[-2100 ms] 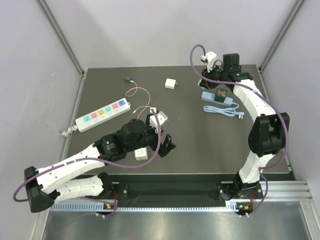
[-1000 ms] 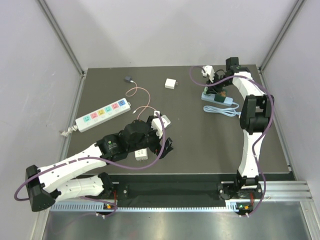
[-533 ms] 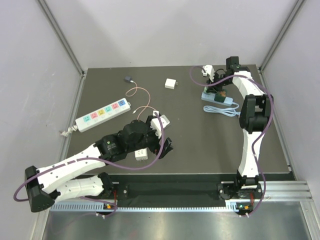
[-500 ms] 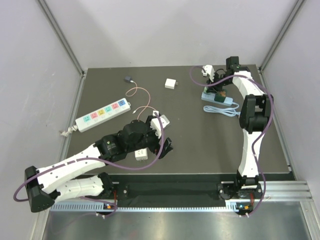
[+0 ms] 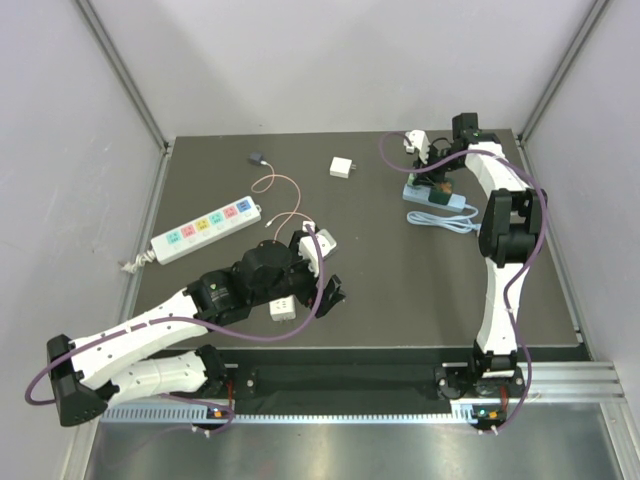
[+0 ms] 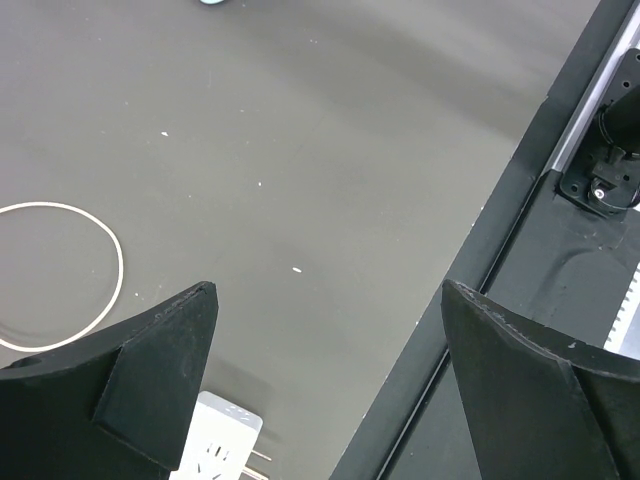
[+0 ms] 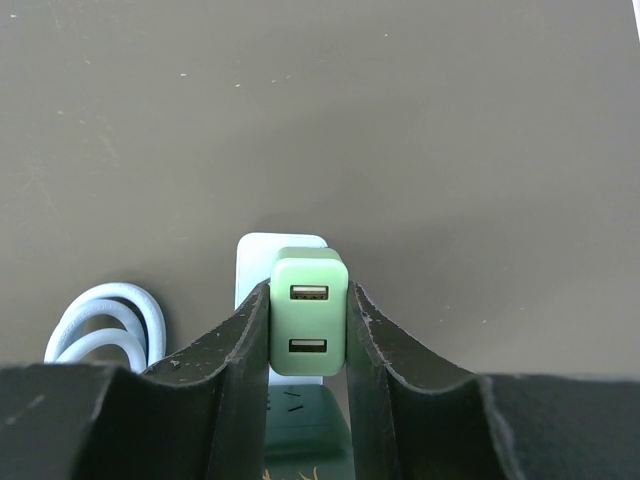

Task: Insert the plug

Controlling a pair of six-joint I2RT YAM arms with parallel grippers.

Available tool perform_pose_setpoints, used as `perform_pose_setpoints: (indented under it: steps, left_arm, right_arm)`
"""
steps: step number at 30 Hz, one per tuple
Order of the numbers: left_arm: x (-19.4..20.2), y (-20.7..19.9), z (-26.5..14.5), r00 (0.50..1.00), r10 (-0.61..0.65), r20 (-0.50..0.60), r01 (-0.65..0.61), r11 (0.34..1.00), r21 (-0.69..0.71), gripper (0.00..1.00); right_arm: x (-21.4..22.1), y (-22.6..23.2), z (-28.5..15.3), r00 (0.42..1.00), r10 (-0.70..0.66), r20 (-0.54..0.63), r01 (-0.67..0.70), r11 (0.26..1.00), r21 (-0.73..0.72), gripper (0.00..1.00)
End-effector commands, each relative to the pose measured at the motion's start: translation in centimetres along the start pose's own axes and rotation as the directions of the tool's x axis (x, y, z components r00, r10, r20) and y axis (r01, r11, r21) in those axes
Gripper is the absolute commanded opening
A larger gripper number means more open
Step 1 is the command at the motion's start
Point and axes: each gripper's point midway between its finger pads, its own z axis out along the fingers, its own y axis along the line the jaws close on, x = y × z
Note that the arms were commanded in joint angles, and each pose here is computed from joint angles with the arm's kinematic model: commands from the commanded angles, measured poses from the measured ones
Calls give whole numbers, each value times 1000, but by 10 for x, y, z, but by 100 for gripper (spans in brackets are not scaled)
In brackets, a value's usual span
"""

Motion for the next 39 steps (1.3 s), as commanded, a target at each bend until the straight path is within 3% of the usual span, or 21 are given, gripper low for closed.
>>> perform_pose_setpoints:
  steps: [1,27,39]
  left_arm:
    - [-12,-5,-4,999,15,51,-16,1000,22,98]
    - [-14,-7,-6,998,15,60,-17,999,37,98]
    - [-14,-7,-7,998,16,61,-18,999,35,98]
  right_arm:
    - [-8,-8,-18,1000,-24,10,24,999,32,0]
    - [-37,-17,-39,997,-63,50,59,994,87,0]
    - [-19,-4,-25,999,-16,33,15,999,36,0]
